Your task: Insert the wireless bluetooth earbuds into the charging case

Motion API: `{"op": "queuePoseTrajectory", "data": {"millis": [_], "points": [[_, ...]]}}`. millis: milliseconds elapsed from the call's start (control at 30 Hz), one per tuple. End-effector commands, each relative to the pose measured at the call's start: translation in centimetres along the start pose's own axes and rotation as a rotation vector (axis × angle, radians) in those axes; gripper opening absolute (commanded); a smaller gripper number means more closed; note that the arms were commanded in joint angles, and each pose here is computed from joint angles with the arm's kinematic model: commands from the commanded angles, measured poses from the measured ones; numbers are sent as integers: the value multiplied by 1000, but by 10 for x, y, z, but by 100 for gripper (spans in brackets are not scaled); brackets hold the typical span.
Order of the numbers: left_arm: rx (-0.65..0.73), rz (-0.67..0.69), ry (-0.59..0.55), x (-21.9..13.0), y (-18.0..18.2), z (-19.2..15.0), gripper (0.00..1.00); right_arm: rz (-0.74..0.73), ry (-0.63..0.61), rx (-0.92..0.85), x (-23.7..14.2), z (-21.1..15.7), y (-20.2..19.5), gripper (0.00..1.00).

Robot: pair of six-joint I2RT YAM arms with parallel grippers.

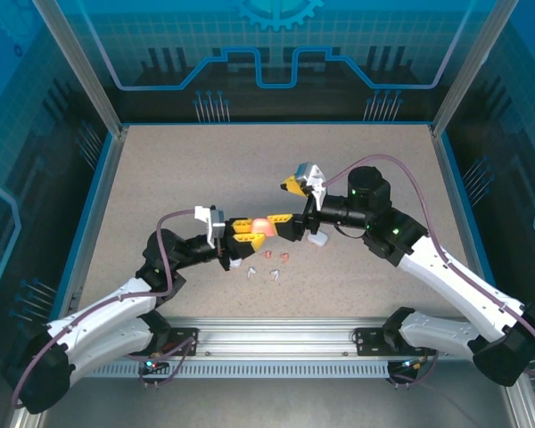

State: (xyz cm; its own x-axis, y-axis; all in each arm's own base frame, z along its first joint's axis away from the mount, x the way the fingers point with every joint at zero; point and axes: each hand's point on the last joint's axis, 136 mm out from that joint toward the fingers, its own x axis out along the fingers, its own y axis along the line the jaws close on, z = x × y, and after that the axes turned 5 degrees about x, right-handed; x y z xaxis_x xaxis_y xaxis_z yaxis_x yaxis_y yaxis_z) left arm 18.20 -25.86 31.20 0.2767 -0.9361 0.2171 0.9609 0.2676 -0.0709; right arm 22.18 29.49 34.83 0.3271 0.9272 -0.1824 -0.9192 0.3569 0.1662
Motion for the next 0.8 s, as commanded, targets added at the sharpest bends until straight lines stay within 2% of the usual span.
{"op": "queuePoseTrajectory", "data": {"millis": [0,167,433,767], "points": [[42,-4,-35,-2,-5,8,0,97,-31,-43,-4,9,18,93],[41,-1,-31,-2,-4,7,0,162,-14,-58,-3,0,32,96],[39,-2,-32,-2,-5,7,0,108,41,-49,10,-11,21,96],[41,-5,-27,-3,-6,5,0,43,33,-39,9,-6,9,90]]}}
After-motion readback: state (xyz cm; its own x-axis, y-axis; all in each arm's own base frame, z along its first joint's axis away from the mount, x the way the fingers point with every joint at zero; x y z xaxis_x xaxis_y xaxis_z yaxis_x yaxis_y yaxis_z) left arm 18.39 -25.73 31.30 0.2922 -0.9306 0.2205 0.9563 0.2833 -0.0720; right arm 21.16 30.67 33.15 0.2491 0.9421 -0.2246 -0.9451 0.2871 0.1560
